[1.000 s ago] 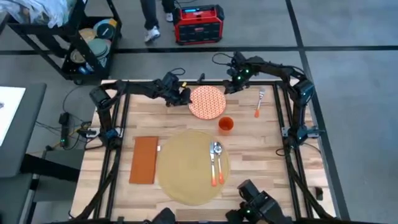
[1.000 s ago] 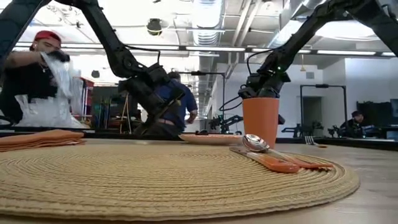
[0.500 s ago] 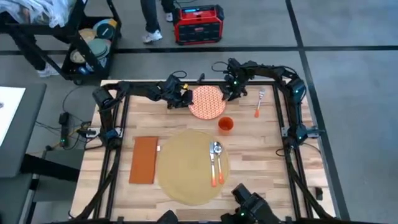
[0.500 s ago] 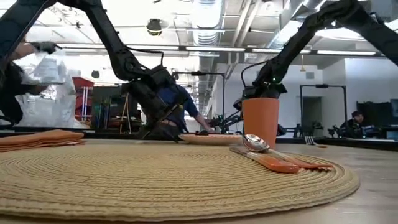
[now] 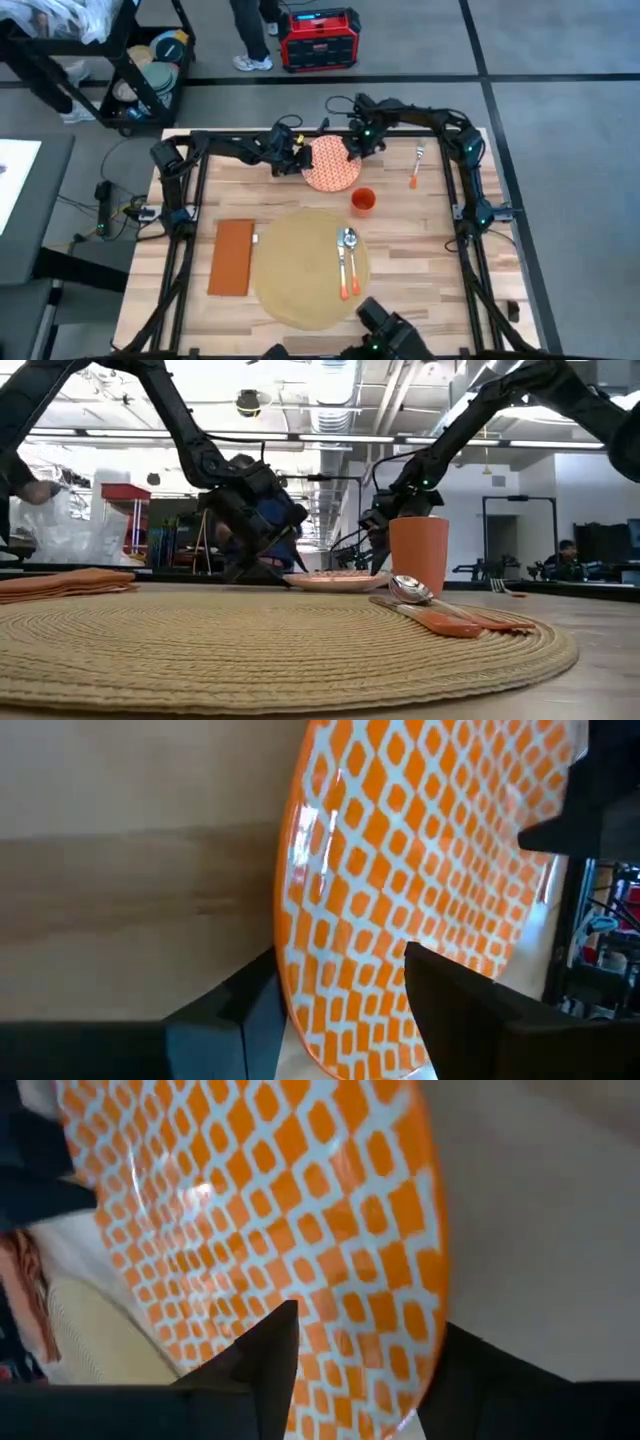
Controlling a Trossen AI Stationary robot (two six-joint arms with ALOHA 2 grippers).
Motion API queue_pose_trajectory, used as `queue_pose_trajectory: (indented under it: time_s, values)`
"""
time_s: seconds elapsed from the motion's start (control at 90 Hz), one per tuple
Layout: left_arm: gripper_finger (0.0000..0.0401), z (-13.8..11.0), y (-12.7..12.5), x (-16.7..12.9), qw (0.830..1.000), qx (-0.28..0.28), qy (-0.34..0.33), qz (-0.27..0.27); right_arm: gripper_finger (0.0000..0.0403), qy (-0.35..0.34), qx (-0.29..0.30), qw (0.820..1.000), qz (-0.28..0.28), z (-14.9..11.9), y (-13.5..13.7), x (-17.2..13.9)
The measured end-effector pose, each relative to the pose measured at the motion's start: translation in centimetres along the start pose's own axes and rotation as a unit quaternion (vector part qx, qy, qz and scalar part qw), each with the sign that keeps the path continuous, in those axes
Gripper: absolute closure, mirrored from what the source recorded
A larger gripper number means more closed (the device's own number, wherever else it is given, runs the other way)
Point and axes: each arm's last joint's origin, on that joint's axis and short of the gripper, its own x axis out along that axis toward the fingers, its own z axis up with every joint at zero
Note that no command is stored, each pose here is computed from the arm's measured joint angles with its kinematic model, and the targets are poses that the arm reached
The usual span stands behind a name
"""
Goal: Set table place
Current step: Put the orange patterned plate on the brown placemat on the left side of the orange knife
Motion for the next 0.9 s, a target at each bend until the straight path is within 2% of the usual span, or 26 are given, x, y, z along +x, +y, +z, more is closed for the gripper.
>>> queue_pose_trajectory:
  time_s: [0.456, 0.589, 0.811, 0.9]
  values:
    - [0.0233, 0.3, -0.6, 0.0, 0.999, 0.000, -0.036, -0.016, 0.0271, 0.006, -0.017, 1.000, 0.012, -0.2, 0.8, 0.5]
    - [0.0271, 0.0, -0.7, 0.1, 0.999, 0.005, -0.035, -0.015, 0.0275, 0.004, -0.017, 1.000, 0.011, -0.2, 0.7, 0.4]
    - [0.0371, -0.3, -0.9, 0.3, 0.998, 0.034, -0.057, 0.000, 0.0285, 0.005, -0.022, 1.000, 0.011, -0.2, 0.6, 0.3]
    - [0.0378, -0.4, -1.0, 0.4, 0.996, 0.048, -0.077, 0.008, 0.0286, 0.000, -0.029, 1.000, 0.009, -0.1, 0.6, 0.2]
